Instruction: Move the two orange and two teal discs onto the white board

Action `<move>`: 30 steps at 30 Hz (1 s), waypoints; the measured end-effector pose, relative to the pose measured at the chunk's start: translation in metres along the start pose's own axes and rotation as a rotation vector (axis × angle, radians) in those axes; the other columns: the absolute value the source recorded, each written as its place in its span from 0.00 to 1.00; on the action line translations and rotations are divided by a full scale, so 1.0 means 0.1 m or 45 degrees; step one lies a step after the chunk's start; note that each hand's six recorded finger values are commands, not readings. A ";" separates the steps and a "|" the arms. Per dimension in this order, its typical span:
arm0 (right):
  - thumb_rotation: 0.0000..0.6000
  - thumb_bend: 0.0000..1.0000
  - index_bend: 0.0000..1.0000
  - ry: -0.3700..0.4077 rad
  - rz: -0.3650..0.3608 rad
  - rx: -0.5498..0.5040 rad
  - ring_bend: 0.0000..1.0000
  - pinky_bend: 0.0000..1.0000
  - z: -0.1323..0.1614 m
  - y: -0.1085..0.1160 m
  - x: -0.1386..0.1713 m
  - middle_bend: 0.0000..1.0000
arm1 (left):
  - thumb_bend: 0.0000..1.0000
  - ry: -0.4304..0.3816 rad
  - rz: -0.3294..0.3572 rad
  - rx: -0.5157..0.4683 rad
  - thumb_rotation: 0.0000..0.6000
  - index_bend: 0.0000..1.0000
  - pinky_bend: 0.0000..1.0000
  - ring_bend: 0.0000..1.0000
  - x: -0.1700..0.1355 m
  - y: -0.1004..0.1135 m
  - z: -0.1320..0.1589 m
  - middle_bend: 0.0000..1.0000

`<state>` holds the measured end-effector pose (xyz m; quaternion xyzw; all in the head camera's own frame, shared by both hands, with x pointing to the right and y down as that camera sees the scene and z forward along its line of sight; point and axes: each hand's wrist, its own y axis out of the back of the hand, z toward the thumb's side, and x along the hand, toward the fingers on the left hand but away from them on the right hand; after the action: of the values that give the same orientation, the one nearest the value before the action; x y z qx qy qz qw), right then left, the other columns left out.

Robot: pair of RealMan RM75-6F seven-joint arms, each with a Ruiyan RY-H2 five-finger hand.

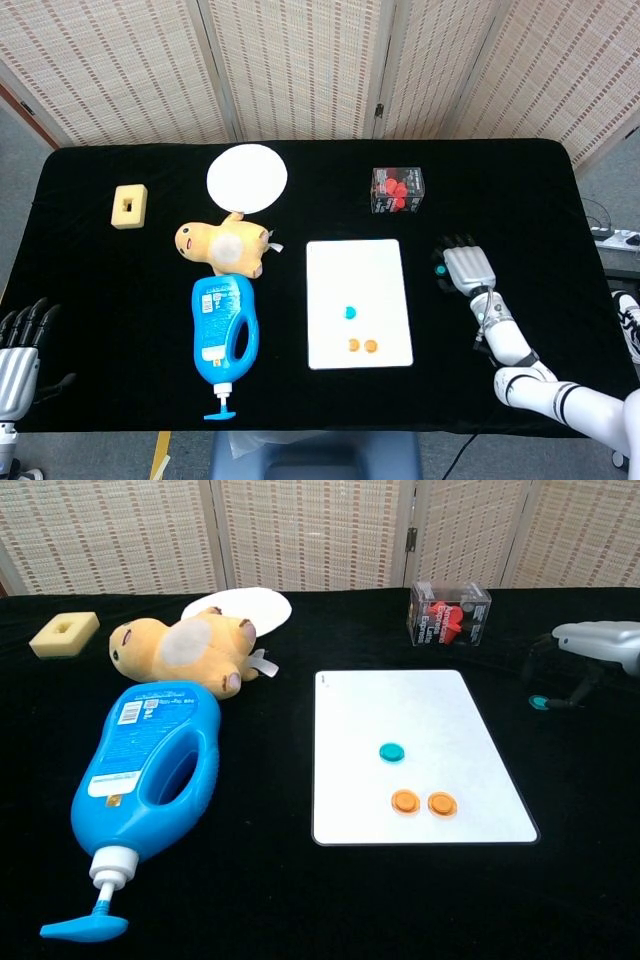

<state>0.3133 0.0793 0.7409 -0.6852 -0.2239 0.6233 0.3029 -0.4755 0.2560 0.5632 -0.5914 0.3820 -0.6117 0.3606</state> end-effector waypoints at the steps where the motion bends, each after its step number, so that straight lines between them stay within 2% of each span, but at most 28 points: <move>1: 1.00 0.42 0.35 -0.004 0.002 0.003 0.07 0.00 -0.01 -0.01 -0.01 0.14 | 0.09 0.000 0.000 0.000 1.00 0.00 0.00 0.00 0.00 0.00 0.00 0.00; 12: 1.00 0.42 0.38 -0.046 0.019 0.009 0.07 0.00 -0.05 -0.08 -0.18 0.14 | 0.09 0.015 -0.009 0.003 1.00 0.00 0.00 0.00 -0.02 0.00 -0.02 0.00; 30: 1.00 0.43 0.41 -0.072 0.032 0.021 0.08 0.00 -0.12 -0.16 -0.20 0.15 | 0.09 0.013 -0.013 0.011 1.00 0.00 0.00 0.00 0.00 -0.01 -0.02 0.00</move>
<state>0.3238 0.0752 0.7668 -0.6676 -0.2187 0.6481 0.2941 -0.4772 0.2570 0.5641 -0.5887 0.3782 -0.6182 0.3581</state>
